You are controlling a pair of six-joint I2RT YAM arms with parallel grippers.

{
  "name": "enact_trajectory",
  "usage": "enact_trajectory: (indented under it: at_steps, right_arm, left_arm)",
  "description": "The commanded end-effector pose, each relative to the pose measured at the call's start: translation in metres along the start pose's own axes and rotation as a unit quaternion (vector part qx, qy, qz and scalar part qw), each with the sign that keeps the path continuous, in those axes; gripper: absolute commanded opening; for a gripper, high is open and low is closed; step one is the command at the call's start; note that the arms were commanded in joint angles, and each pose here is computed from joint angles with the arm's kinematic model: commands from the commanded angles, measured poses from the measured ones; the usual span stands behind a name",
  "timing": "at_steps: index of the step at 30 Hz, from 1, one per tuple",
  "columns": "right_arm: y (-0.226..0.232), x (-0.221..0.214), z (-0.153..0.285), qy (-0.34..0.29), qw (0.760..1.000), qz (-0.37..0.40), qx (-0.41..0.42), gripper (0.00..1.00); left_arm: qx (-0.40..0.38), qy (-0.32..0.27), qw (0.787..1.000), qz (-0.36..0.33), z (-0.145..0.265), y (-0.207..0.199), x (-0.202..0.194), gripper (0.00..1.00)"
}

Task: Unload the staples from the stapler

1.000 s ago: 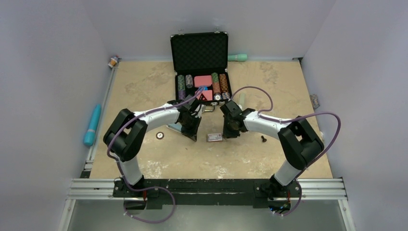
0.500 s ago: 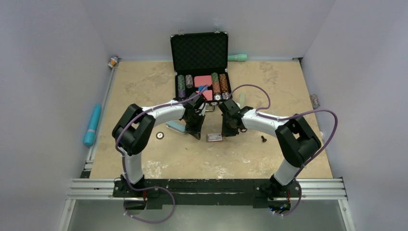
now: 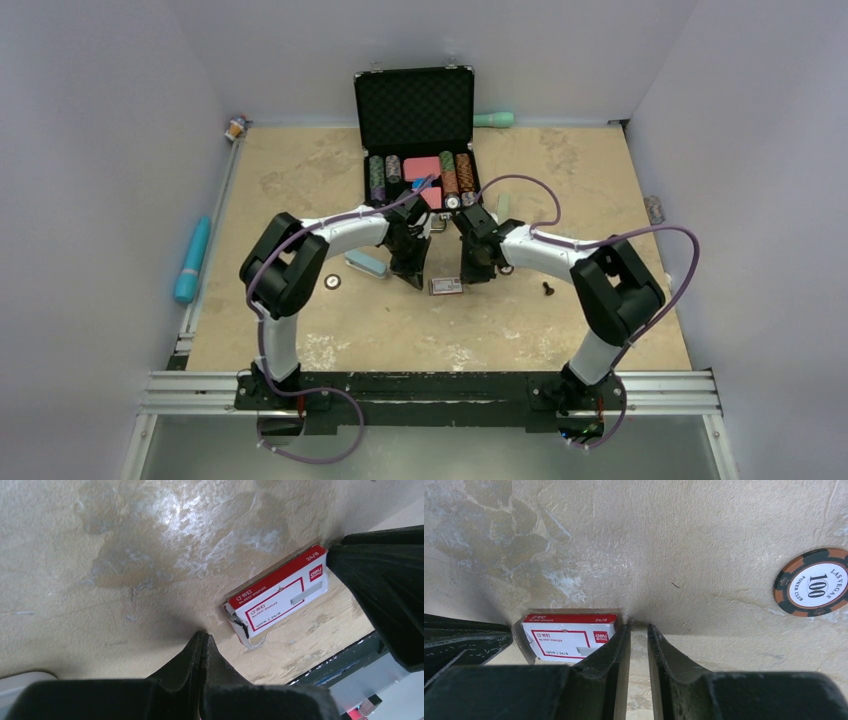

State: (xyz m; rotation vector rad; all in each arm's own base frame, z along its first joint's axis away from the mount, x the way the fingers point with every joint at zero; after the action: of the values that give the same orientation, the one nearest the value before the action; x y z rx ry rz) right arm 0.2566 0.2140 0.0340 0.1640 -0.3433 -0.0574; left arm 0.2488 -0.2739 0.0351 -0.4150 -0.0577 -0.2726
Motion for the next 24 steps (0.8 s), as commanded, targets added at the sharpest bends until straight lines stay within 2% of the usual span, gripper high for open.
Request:
enact_trajectory:
  at_steps: [1,13,24]
  right_arm:
    - [-0.008,-0.018,-0.018,0.038,0.999,0.015,-0.031,0.22]
    - [0.019,-0.015,-0.025,0.046,0.998,0.040,-0.007,0.21]
    - [0.020,-0.024,-0.018,0.064,0.997,0.045,0.002,0.21]
  left_arm:
    - [-0.024,-0.013,1.000,0.002,0.001,-0.013,0.014,0.00]
    - [-0.032,0.000,0.999,0.022,-0.007,-0.014,0.008,0.00]
    - [-0.022,-0.009,0.999,0.024,0.003,-0.013,0.009,0.00]
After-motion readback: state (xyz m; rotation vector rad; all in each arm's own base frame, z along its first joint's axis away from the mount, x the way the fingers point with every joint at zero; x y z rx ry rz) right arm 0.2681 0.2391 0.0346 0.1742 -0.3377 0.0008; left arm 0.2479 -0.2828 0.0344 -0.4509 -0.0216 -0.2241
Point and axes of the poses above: each gripper's point midway between its finger pads, its own z axis back along the fingers, its own y axis along the line the jaws close on, x = y × z, the point moved 2 cm from there along z, back along the fingers, and after that the axes turned 1 degree about z, right-handed, at the moved point
